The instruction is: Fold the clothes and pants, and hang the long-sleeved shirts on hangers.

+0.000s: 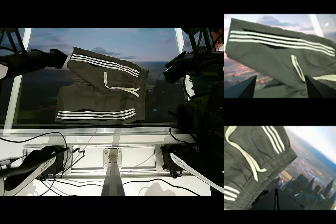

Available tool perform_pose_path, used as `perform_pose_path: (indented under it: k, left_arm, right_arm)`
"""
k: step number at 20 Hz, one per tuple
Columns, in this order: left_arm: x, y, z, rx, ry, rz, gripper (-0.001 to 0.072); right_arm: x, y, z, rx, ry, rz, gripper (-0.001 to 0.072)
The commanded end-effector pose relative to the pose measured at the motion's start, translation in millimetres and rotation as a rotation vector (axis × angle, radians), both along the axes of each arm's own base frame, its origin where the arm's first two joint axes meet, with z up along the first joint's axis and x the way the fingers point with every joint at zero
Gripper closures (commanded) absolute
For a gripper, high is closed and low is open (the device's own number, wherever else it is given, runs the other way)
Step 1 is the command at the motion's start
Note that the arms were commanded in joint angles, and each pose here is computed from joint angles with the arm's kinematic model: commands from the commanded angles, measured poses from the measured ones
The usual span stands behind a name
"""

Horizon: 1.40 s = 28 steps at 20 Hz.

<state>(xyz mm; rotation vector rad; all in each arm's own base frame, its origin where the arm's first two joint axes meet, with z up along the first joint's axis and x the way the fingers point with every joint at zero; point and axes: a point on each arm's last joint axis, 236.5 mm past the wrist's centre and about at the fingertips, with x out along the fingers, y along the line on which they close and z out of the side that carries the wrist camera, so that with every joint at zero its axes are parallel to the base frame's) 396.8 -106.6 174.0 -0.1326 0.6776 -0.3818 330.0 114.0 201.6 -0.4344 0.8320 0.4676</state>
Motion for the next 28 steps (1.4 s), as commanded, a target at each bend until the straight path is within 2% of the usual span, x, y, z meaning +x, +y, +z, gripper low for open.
perform_pose_path:
  k: [1, 15, 18, 20, 23, 24, 25, 28]
  left_arm:
    - [0.1, 0.2, 0.9, 0.0, -0.002, 0.001, 0.0012]
    - [0.1, 0.2, 0.9, 0.0, -0.002, 0.0, 0.0011]
    - [0.1, 0.2, 0.9, 0.0, -0.002, 0.001, 0.0011]
    - [0.0, -0.2, 1.0, -0.004, -0.001, 0.002, 0.0011]
    - [-1.2, -5.8, 3.6, -0.037, 0.003, -0.004, 0.0011]
    - [-2.6, -6.9, 2.7, -0.041, 0.01, -0.009, 0.0011]
    - [-3.3, -7.3, 2.2, -0.041, 0.014, -0.011, 0.0011]
    - [-3.3, -3.8, 1.0, -0.022, 0.012, -0.007, 0.0011]
  right_arm:
    - [-0.2, 0.3, 0.5, 0.001, -0.001, 0.001, 0.0692]
    - [-0.1, 0.4, 0.7, 0.001, -0.002, 0.001, 0.0692]
    - [23.7, 4.1, 21.2, 0.03, -0.131, -0.009, 0.0691]
    - [41.2, -16.6, 22.6, -0.068, -0.189, -0.038, 0.0691]
    - [45.6, -79.8, -30.6, -0.159, 0.018, -0.191, 0.0692]
    - [39.4, -98.1, -56.6, -0.138, 0.121, -0.247, 0.0693]
    - [29.7, -107.4, -86.0, -0.062, 0.227, -0.295, 0.0693]
    - [-26.9, -96.4, -171.8, 0.247, 0.559, -0.376, 0.0693]
